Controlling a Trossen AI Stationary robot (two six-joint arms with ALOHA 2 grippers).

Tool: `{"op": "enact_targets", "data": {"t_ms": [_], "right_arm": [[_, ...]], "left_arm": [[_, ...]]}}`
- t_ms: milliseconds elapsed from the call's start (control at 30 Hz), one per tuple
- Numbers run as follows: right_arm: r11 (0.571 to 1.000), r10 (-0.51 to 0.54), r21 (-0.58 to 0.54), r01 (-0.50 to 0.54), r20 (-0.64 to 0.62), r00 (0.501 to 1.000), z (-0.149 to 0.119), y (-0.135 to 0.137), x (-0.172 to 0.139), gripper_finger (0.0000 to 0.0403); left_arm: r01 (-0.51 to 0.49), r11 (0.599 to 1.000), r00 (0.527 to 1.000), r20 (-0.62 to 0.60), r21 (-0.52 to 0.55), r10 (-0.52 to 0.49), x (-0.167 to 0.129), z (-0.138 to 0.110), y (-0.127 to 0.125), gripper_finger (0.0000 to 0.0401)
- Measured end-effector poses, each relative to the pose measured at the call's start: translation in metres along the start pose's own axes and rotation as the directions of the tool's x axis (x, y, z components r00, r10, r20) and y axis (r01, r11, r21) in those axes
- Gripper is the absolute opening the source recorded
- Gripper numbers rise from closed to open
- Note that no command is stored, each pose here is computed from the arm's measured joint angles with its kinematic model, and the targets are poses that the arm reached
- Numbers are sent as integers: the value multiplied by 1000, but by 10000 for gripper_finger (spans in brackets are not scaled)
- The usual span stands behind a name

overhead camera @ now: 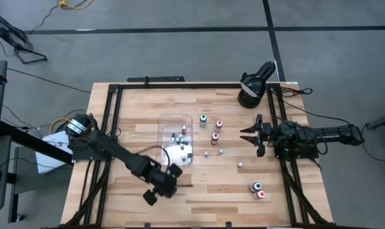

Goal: Pick & Place food coloring
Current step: Put the bottom small red food coloring bottle into the transparent bin

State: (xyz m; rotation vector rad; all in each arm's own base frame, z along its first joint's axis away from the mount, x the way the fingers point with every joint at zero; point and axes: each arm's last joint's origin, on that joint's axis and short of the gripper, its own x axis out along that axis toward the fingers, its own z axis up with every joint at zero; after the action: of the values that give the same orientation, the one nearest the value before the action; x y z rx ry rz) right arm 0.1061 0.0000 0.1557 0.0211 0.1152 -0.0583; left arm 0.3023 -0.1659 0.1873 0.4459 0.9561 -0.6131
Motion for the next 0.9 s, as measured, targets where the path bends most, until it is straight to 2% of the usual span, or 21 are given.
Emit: {"op": "enact_targets", "data": {"t_ms": [200,400,500,633,800,900], "right_arm": [[1000,0,0,0,0,1000,0,0,0,113],[1000,0,0,0,0,1000,0,0,0,113],[1000,0,0,0,0,1000,0,0,0,113],[1000,0,0,0,0,1000,0,0,0,113],[1000,0,0,0,0,1000,0,0,0,113],[1000,0,0,0,0,1000,0,0,0,113]], "left_arm": [[-95,983,987,116,-160,114,-41,-1,42,59],[-212,909,930,213,-358,301,-84,-11,89,59],[-279,847,898,189,-453,397,-99,-22,108,61],[-334,743,862,130,-579,489,-111,-37,129,61],[-326,604,854,47,-727,518,-118,-57,147,61],[-378,521,845,-56,-765,531,-118,-70,155,61]]}}
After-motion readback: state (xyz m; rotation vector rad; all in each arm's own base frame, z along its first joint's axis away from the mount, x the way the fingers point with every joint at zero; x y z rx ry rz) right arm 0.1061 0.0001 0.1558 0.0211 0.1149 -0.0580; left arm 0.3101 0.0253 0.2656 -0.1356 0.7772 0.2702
